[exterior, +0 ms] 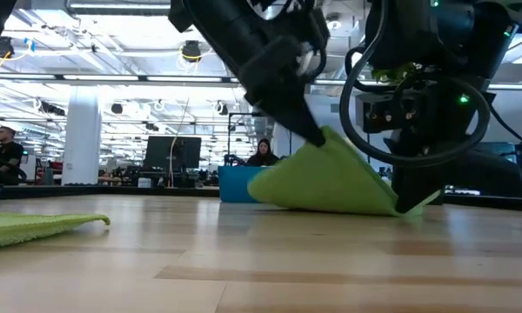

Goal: Fold microfiber towels
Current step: Put the folded green microfiber cloth into the blue bin

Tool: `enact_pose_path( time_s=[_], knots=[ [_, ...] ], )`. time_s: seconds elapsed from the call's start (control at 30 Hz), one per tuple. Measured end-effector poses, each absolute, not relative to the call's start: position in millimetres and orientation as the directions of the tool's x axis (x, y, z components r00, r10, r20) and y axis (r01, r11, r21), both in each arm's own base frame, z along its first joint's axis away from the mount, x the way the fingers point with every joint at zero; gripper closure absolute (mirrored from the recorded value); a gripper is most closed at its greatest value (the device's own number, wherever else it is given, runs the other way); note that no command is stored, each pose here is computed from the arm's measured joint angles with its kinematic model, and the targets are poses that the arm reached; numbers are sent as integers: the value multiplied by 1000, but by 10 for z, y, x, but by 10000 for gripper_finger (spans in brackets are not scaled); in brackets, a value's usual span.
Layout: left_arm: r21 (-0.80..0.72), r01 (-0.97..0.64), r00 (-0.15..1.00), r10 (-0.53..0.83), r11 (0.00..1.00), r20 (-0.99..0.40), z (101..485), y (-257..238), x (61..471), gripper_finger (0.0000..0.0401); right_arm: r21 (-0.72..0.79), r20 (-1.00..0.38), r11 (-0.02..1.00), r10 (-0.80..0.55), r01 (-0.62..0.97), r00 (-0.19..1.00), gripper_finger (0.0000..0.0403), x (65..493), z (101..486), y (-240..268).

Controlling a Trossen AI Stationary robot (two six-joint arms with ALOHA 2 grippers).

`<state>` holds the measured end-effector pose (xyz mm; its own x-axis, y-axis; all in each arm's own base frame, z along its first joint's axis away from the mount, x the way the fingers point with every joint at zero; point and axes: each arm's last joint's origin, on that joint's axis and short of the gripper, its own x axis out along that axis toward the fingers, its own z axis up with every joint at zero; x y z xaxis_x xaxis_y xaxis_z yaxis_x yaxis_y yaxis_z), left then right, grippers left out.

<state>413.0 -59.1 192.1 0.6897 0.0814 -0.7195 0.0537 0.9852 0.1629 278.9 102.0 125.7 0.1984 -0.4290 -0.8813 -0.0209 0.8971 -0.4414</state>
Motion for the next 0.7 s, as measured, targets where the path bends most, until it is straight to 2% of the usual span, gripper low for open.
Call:
enact_pose_path(
  time_s=[0.1, 0.17, 0.5, 0.7],
  knots=[
    [165, 49, 693, 85, 985, -716, 1989, -585, 4101, 401, -441, -881, 897, -429, -21, 198, 369, 2788, 1257, 1019],
    [166, 50, 688, 86, 985, -720, 2003, -583, 4088, 401, -441, -881, 897, -429, -21, 200, 391, 2790, 1257, 1020],
    [159, 41, 673, 91, 986, -734, 1992, -580, 4072, 401, -431, -882, 902, -425, 19, 202, 384, 2821, 1259, 969],
    [160, 40, 673, 91, 986, -734, 1992, -580, 4071, 401, -361, -916, 931, -363, 43, 169, 349, 2857, 1249, 878]
  ],
)
